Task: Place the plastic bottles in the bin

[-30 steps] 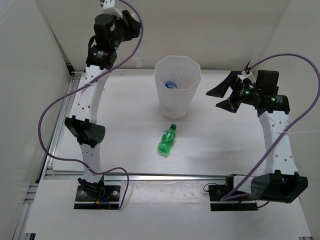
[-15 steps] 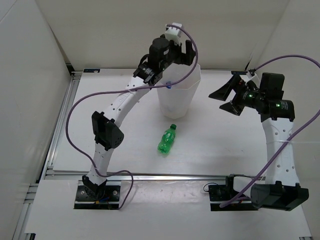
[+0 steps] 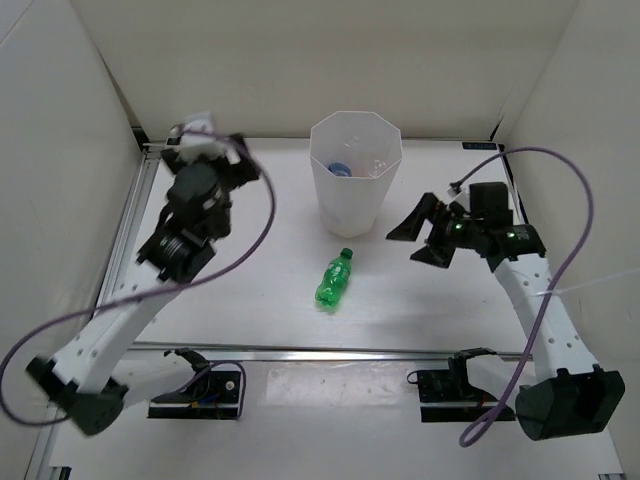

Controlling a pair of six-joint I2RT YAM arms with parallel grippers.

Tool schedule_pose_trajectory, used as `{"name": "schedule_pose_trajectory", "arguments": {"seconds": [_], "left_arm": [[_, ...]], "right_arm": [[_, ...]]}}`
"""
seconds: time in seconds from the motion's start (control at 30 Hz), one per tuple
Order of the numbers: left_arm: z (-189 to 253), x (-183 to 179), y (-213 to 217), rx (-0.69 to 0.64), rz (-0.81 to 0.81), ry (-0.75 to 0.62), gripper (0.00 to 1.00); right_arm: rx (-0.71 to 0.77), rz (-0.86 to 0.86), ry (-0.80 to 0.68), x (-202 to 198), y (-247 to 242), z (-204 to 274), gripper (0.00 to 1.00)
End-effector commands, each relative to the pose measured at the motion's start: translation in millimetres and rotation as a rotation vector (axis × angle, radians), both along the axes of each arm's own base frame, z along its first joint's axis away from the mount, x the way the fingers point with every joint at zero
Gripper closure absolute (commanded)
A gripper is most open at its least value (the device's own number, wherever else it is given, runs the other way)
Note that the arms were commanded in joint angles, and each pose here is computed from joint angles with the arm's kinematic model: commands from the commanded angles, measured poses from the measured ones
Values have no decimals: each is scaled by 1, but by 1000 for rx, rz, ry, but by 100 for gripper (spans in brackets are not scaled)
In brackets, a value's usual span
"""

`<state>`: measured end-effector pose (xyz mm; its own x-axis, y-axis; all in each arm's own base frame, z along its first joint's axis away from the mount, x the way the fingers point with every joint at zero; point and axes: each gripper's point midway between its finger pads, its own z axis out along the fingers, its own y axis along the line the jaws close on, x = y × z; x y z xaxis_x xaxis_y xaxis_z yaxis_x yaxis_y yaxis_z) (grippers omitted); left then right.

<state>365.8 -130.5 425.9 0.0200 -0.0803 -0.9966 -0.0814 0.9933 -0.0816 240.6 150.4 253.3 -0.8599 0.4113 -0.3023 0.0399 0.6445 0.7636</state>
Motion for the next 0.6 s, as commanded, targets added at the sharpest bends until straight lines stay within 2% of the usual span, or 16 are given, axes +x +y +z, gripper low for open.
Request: {"name": "schedule_pose_trajectory", "arguments": {"seconds": [0.0, 0.03, 0.13, 0.2, 0.27, 0.33, 0.57], "left_arm": [[-51, -39, 47, -62, 150, 44, 0], [-42, -58, 60, -135, 148, -4, 0], [-58, -80, 77, -118, 149, 16, 0], [-71, -88, 82, -59, 155, 94, 0], [-75, -95, 89, -42, 178, 133, 0], [-83, -101, 94, -14, 183, 181, 0], [-90, -114, 99, -32, 181, 226, 0]], "right_arm": [[-23, -13, -5, 1, 18, -20, 0], [-58, 20, -24, 0, 31, -28, 0], [-116, 111, 9, -8, 63, -59, 0], [-173, 173, 68, -12, 84, -82, 0], [-229, 186, 48, -3, 97, -80, 0], [-339, 188, 82, 1, 106, -104, 0], [-453, 259, 180, 0, 143, -149, 0]]}}
